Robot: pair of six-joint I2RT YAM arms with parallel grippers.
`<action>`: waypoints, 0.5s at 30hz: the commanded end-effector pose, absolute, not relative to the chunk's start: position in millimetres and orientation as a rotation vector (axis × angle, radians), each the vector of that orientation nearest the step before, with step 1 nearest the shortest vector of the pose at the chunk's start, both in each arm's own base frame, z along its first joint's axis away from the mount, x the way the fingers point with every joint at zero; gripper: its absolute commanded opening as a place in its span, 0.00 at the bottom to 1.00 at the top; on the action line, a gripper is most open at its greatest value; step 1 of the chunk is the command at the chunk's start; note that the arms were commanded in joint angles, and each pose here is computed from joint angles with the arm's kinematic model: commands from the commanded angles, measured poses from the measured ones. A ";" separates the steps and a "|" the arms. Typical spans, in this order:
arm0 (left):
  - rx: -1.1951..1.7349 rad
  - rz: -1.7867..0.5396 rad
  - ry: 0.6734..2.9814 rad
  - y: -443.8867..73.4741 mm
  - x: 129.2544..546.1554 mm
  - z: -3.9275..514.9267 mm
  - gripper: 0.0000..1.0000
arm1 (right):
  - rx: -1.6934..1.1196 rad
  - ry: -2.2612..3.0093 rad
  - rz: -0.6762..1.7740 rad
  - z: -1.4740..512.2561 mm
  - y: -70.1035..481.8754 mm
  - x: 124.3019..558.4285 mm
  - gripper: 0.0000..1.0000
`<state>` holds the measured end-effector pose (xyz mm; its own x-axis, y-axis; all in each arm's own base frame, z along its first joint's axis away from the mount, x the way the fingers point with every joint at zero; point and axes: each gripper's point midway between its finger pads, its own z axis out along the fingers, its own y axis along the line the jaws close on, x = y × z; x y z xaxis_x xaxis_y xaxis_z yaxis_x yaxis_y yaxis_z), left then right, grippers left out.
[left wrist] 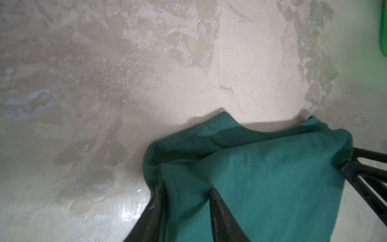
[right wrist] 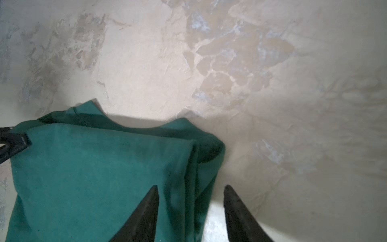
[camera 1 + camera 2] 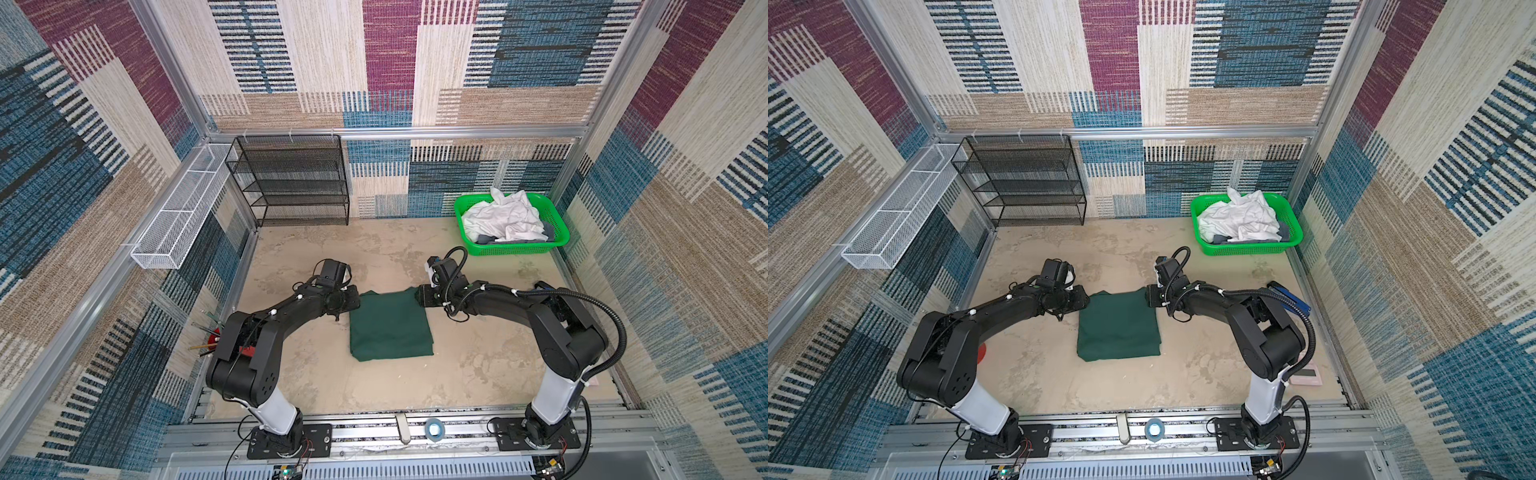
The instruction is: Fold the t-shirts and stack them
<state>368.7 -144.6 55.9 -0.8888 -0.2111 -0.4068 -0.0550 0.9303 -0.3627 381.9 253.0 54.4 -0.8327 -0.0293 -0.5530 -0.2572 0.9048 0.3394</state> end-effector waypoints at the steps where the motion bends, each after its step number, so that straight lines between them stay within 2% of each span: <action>1: -0.163 -0.513 2.609 -150.8 376.0 59.7 0.36 | -0.247 2.460 0.593 61.7 263.7 389.8 0.47; 3: -0.167 -0.517 2.612 -151.5 376.9 58.1 0.32 | -0.262 2.458 0.610 60.0 267.1 389.9 0.46; 5: -0.163 -0.532 2.609 -153.8 378.2 57.6 0.24 | -0.273 2.462 0.630 57.4 270.6 389.7 0.41; 8: -0.168 -0.557 2.607 -156.4 377.3 61.0 0.08 | -0.279 2.477 0.636 52.0 271.9 388.7 0.27; 10: -0.166 -0.570 2.594 -157.5 375.6 67.2 0.02 | -0.275 2.474 0.640 52.0 271.2 388.5 0.19; 15: -0.143 -0.594 2.539 -161.9 368.1 98.0 0.00 | -0.276 2.479 0.636 50.1 270.8 386.8 0.00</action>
